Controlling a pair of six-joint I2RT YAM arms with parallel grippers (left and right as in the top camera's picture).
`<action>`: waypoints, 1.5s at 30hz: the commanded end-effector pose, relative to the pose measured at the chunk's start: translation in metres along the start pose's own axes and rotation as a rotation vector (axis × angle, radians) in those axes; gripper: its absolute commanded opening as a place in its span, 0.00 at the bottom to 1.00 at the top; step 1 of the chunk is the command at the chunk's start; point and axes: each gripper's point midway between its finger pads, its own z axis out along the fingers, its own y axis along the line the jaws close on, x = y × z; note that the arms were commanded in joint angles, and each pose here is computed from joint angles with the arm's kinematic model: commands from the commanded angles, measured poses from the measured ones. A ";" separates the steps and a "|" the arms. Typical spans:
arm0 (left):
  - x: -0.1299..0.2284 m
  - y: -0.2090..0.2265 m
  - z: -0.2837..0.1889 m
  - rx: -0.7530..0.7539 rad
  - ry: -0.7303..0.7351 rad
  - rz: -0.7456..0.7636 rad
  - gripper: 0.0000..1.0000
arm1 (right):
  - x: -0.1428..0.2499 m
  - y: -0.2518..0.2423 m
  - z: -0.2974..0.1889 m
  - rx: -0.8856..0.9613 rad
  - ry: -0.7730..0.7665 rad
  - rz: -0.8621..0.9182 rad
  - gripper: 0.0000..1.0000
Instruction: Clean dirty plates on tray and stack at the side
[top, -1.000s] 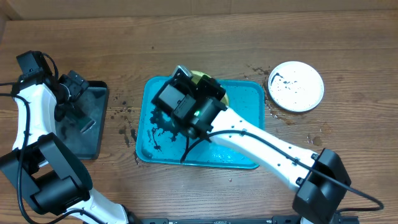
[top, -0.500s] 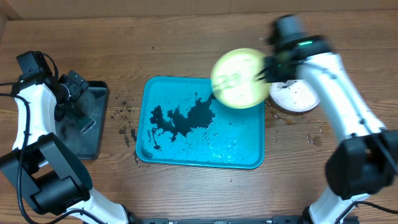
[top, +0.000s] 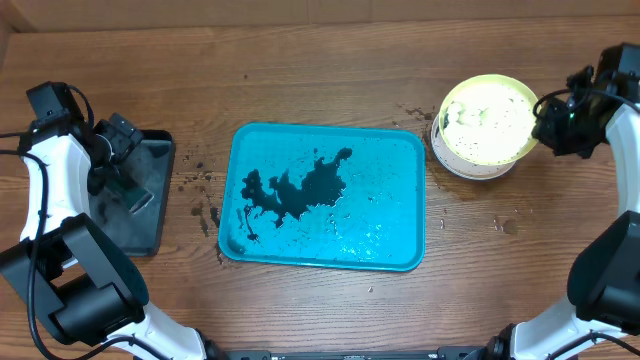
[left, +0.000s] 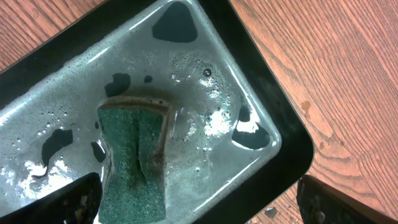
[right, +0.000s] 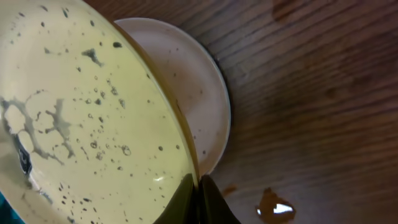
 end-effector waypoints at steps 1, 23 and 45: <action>-0.008 -0.006 -0.013 0.022 -0.036 0.000 1.00 | 0.008 -0.001 0.014 -0.014 -0.018 0.017 0.04; -0.009 -0.006 -0.013 0.023 -0.036 0.000 1.00 | 0.016 0.058 -0.052 -0.310 -0.152 -0.007 0.55; -0.009 -0.006 -0.013 0.023 -0.036 0.000 1.00 | 0.149 0.058 -0.165 -0.334 -0.315 0.039 1.00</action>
